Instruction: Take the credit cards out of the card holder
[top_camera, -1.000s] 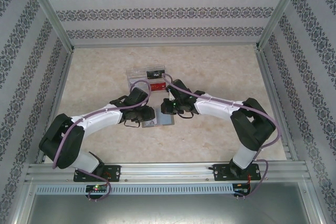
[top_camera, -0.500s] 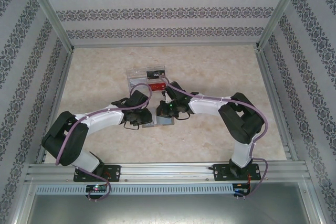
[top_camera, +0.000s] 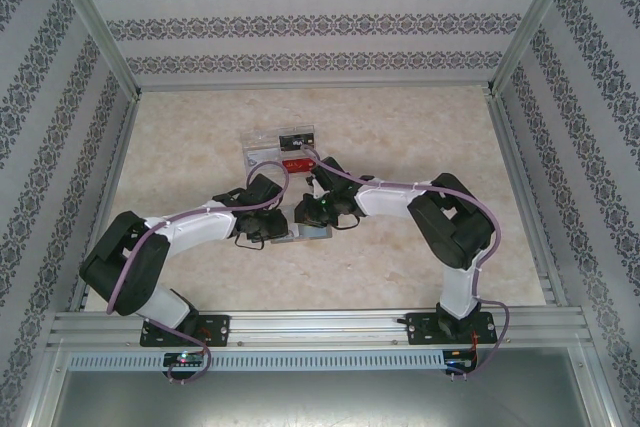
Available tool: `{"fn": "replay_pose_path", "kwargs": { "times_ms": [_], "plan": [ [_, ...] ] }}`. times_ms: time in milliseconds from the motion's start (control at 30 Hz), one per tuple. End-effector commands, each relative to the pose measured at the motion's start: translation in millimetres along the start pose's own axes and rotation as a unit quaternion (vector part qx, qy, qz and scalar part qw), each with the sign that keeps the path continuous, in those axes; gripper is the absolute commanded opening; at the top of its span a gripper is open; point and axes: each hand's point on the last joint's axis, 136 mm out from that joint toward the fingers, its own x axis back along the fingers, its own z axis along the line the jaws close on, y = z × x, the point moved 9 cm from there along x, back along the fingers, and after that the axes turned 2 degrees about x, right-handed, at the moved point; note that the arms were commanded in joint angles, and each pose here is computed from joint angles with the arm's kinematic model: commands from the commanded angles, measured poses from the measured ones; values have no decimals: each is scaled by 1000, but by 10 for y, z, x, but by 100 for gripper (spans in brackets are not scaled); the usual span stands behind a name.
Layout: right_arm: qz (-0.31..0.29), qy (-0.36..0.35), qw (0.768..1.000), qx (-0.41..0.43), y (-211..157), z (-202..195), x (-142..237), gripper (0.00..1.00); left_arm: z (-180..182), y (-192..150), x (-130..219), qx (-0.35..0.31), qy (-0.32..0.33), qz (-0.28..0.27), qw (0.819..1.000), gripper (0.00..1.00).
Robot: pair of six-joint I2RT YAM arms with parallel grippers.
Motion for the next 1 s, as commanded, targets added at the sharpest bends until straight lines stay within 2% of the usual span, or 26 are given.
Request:
{"fn": "replay_pose_path", "kwargs": {
  "times_ms": [0, 467, 733, 833, 900, 967],
  "plan": [
    [8, 4, 1000, -5, 32, 35, -48, 18, 57, -14, -43, 7, 7, 10, 1000, 20],
    [2, -29, 999, -16, 42, -38, -30, 18, 29, 6, -48, 6, 5, 14, 1000, 18],
    [28, 8, 1000, -9, 41, 64, -139, 16, 6, 21, -41, 4, 1, 15, 1000, 16],
    [26, 6, 1000, -8, 44, 73, -135, 10, -1, 21, -46, 3, 0, 16, 1000, 14],
    [23, 3, 1000, -9, 44, 57, -114, 2, -4, 25, -42, 3, -1, 16, 1000, 13],
    [18, -2, 1000, -12, 44, 29, -79, 1, 1, 21, -40, 3, 2, 16, 1000, 13]
  ]
}}
